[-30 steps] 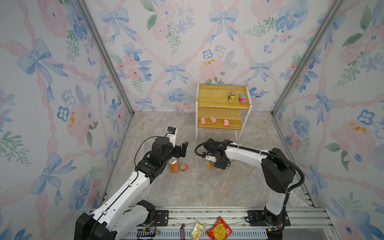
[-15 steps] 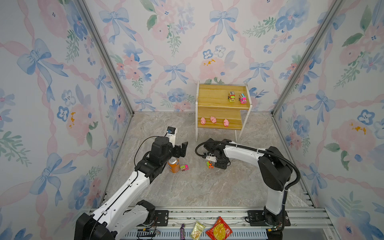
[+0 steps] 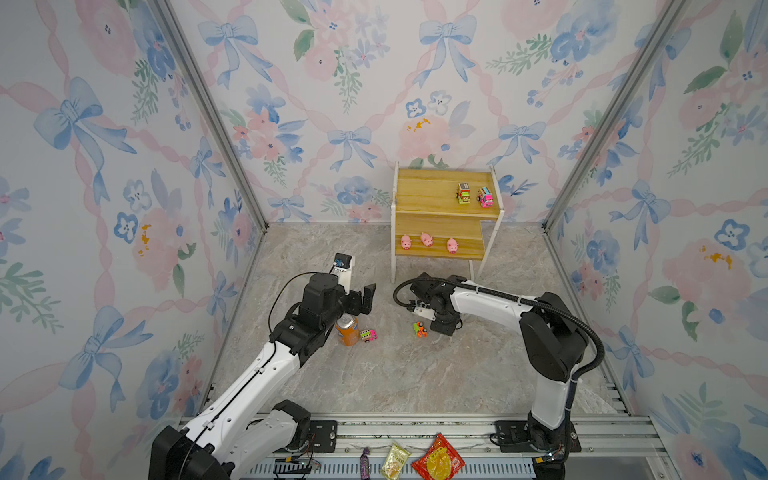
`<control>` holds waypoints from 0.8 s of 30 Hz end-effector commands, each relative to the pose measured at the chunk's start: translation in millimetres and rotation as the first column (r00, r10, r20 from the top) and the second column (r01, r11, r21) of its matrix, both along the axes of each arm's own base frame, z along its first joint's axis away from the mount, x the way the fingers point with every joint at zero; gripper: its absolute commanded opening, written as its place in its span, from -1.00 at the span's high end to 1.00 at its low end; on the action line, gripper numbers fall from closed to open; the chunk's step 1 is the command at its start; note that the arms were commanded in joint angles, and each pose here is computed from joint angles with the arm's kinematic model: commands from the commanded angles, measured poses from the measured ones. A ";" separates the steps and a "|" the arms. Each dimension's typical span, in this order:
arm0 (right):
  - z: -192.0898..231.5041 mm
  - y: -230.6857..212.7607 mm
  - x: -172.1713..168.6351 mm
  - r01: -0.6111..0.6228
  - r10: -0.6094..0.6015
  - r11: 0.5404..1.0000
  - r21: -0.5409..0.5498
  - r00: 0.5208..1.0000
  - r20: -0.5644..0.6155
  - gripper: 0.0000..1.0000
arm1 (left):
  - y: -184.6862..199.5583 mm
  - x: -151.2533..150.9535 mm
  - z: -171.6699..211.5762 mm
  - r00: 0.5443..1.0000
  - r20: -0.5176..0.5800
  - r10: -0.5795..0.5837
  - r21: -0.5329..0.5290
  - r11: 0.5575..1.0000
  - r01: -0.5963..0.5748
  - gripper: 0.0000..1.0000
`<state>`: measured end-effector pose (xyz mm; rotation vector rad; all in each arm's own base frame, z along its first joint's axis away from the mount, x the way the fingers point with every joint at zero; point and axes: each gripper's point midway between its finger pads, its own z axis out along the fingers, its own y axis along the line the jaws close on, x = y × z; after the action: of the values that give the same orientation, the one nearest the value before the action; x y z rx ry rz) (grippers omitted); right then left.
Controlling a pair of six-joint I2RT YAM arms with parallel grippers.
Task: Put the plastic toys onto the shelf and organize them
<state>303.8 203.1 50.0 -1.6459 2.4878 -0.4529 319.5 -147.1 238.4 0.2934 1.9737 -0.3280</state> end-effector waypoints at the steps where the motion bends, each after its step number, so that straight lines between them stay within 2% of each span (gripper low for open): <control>1: 29.1 1.0 6.2 0.093 -0.105 0.986 0.136 0.991 0.086 0.53 | -1.0 1.5 10.9 1.000 0.010 0.000 -0.030 1.000 0.001 -0.96; 5: 46.9 -1.9 12.2 0.175 -0.224 0.942 0.286 0.963 0.149 0.53 | -0.6 1.4 12.5 1.000 0.011 0.000 -0.037 0.999 0.000 -0.96; 8: 71.6 -2.0 14.8 0.211 -0.317 0.874 0.437 0.931 0.183 0.53 | -0.9 0.4 13.5 1.000 0.012 -0.003 -0.042 0.999 0.003 -0.96; 12: 93.6 16.5 13.1 0.218 -0.413 0.737 0.640 0.894 0.171 0.52 | -0.1 0.1 15.6 1.000 0.019 0.000 -0.045 0.999 0.001 -0.96; 16: 107.7 43.4 8.9 0.188 -0.476 0.605 0.773 0.865 0.162 0.51 | 0.1 -1.1 17.0 1.000 0.023 -0.002 -0.049 0.999 0.003 -0.96; 19: 109.8 61.5 5.3 0.158 -0.509 0.555 0.817 0.841 0.183 0.51 | 0.9 -2.3 19.1 1.000 0.028 0.001 -0.053 0.999 0.001 -0.96; 24: 99.9 67.6 7.1 0.150 -0.589 0.530 0.835 0.774 0.235 0.51 | 2.7 -3.9 21.2 0.999 0.037 0.005 -0.055 0.998 -0.003 -0.96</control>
<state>295.6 268.5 141.8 -0.6984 2.1730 0.1918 316.7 -146.3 246.7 0.2775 1.9533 -0.3548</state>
